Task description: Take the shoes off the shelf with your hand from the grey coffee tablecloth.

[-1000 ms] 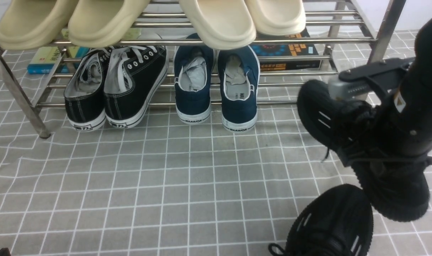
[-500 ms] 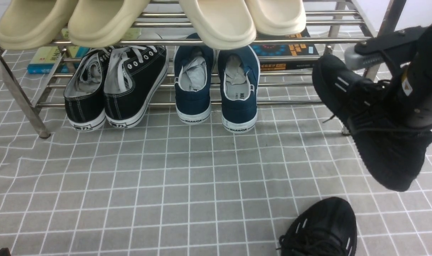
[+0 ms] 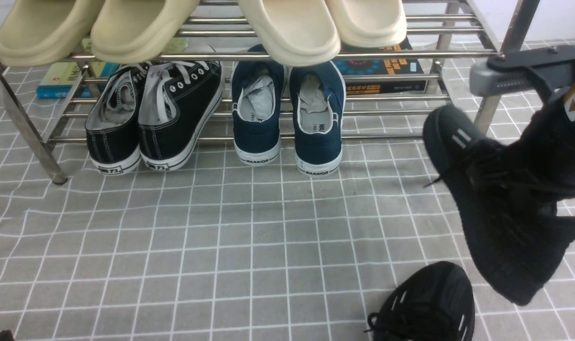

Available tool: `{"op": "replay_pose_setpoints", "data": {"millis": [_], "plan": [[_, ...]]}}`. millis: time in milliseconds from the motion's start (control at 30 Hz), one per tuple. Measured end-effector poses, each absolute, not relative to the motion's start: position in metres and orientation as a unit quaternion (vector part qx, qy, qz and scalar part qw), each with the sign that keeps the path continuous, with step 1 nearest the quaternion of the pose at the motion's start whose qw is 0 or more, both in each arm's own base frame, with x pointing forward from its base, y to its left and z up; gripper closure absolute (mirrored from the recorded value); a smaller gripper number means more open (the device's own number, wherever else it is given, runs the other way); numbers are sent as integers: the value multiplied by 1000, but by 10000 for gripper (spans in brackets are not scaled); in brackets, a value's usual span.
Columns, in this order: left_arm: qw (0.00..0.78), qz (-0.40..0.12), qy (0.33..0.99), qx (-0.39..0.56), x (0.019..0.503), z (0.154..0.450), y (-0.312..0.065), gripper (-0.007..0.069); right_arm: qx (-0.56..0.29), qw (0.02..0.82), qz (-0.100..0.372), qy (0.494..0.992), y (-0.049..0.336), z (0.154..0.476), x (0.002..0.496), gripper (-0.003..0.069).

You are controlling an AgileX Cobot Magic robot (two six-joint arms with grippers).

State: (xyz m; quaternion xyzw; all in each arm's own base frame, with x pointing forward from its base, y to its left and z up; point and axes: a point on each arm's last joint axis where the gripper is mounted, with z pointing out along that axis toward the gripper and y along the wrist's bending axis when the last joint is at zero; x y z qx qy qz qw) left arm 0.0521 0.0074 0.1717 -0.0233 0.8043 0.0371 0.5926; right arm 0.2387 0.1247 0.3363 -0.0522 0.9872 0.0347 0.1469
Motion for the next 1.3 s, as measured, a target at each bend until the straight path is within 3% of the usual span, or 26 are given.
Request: {"op": "replay_pose_setpoints", "data": {"millis": [167, 400, 733, 900, 1033, 1100, 1133, 1233, 1300], "plan": [[593, 37, 804, -23, 52, 172, 7, 385, -41, 138, 31, 989, 118, 329, 228, 648], [593, 37, 804, -23, 52, 172, 7, 385, -17, 90, -45, 995, 99, 285, 211, 648], [593, 37, 804, -23, 52, 172, 7, 385, -16, 107, -33, 994, 109, 264, 228, 636], [593, 37, 804, -23, 52, 172, 7, 385, -19, 85, -44, 995, 115, 247, 239, 531], [593, 37, 804, -23, 52, 172, 7, 385, -13, 80, -47, 996, 117, 265, 243, 312], [593, 37, 804, -23, 52, 172, 7, 385, -17, 87, -16, 996, 123, 282, 244, 192], [593, 37, 804, -23, 52, 172, 7, 385, -18, 87, -12, 996, 124, 283, 244, 192], [593, 37, 804, -23, 52, 172, 7, 385, -49, 73, 47, 995, 136, 292, 234, 77], [593, 37, 804, -23, 52, 172, 7, 385, -71, 56, 62, 994, 144, 290, 226, 57]]}}
